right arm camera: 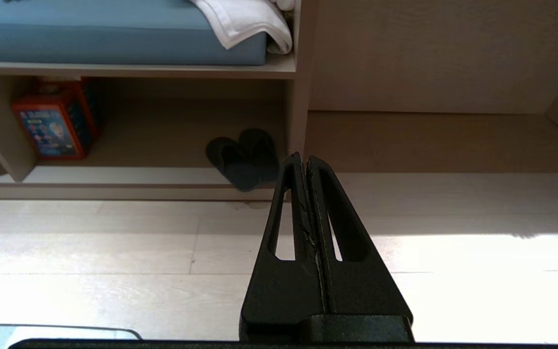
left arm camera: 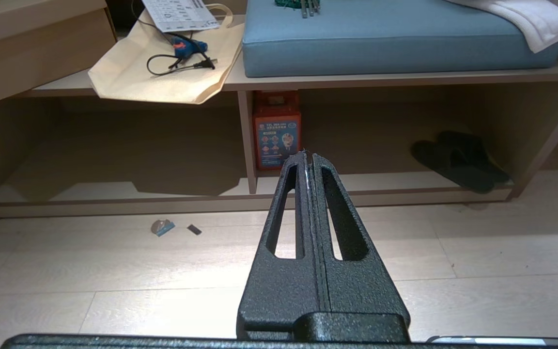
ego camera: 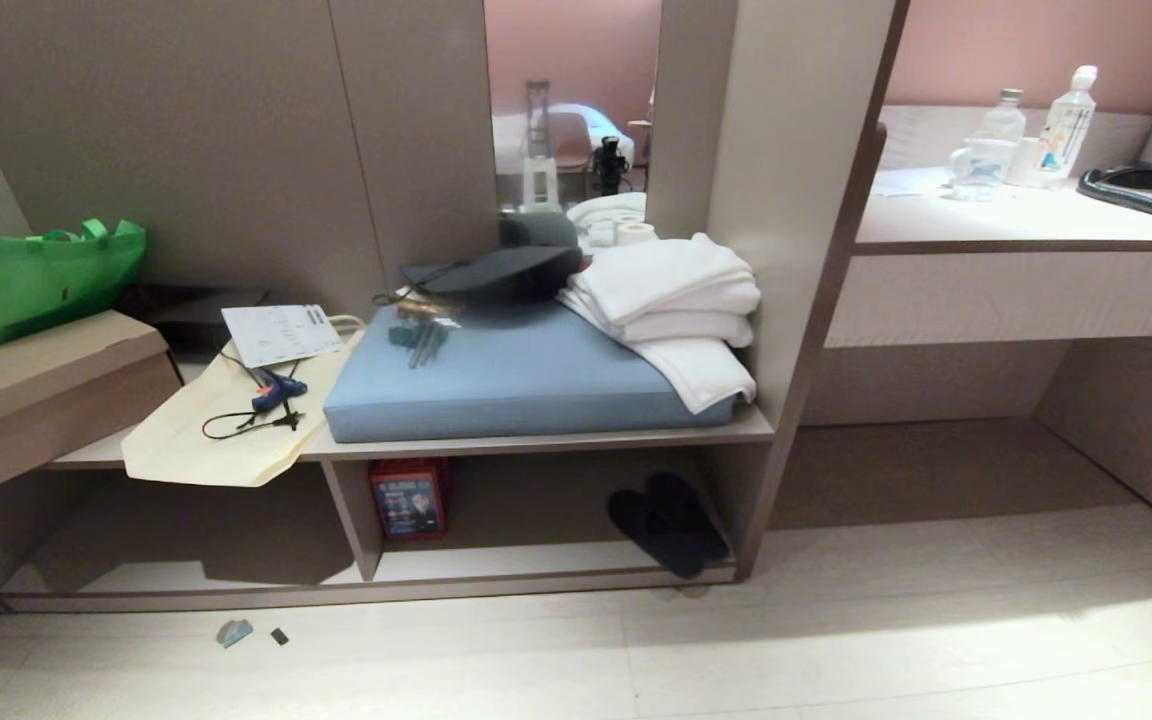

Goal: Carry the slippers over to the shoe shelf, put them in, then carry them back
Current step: Pick up the slippers in the shoe cabinet

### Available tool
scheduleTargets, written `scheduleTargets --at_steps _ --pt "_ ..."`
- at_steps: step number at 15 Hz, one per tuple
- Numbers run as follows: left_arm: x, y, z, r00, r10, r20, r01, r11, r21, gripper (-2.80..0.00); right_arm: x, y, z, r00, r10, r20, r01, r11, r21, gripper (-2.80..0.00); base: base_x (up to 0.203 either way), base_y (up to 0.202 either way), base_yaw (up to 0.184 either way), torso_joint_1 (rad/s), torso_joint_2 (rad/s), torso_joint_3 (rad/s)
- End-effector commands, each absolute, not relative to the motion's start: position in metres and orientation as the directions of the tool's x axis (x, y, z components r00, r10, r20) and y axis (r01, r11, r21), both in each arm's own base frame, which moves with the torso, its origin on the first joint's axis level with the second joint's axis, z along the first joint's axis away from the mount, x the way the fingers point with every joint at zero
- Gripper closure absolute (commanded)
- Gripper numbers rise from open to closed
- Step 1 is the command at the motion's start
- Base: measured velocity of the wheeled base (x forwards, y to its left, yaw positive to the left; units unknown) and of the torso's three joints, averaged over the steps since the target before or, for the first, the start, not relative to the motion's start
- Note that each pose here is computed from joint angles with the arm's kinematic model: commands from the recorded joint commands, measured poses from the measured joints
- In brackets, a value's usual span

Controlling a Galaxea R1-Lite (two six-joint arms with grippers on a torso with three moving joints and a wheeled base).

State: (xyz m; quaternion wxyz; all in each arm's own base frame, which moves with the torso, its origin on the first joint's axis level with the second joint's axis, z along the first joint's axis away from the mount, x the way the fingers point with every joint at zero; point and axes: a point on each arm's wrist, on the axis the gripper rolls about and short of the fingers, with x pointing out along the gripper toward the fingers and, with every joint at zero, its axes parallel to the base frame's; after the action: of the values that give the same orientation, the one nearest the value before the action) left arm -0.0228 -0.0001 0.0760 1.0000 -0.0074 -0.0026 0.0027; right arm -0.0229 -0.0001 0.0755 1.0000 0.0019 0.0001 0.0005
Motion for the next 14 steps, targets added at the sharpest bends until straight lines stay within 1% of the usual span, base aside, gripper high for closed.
scheduleTargets --at_steps 1,14 --pt "-0.0228 -0.0001 0.076 1.0 0.006 0.005 -0.006 1.0 -0.017 0.0 -0.0228 -0.0001 0.0755 1.0 0.002 -0.001 -0.002 1.0 0.006 0.0 0.0 0.0 0.0 -0.001 -0.01 0.025" --pt "-0.0228 -0.0001 0.076 1.0 0.006 0.005 -0.006 1.0 -0.015 0.0 -0.0227 -0.0001 0.0753 1.0 0.002 -0.003 -0.002 1.0 0.005 0.0 0.0 0.0 0.0 0.0 0.0 0.0"
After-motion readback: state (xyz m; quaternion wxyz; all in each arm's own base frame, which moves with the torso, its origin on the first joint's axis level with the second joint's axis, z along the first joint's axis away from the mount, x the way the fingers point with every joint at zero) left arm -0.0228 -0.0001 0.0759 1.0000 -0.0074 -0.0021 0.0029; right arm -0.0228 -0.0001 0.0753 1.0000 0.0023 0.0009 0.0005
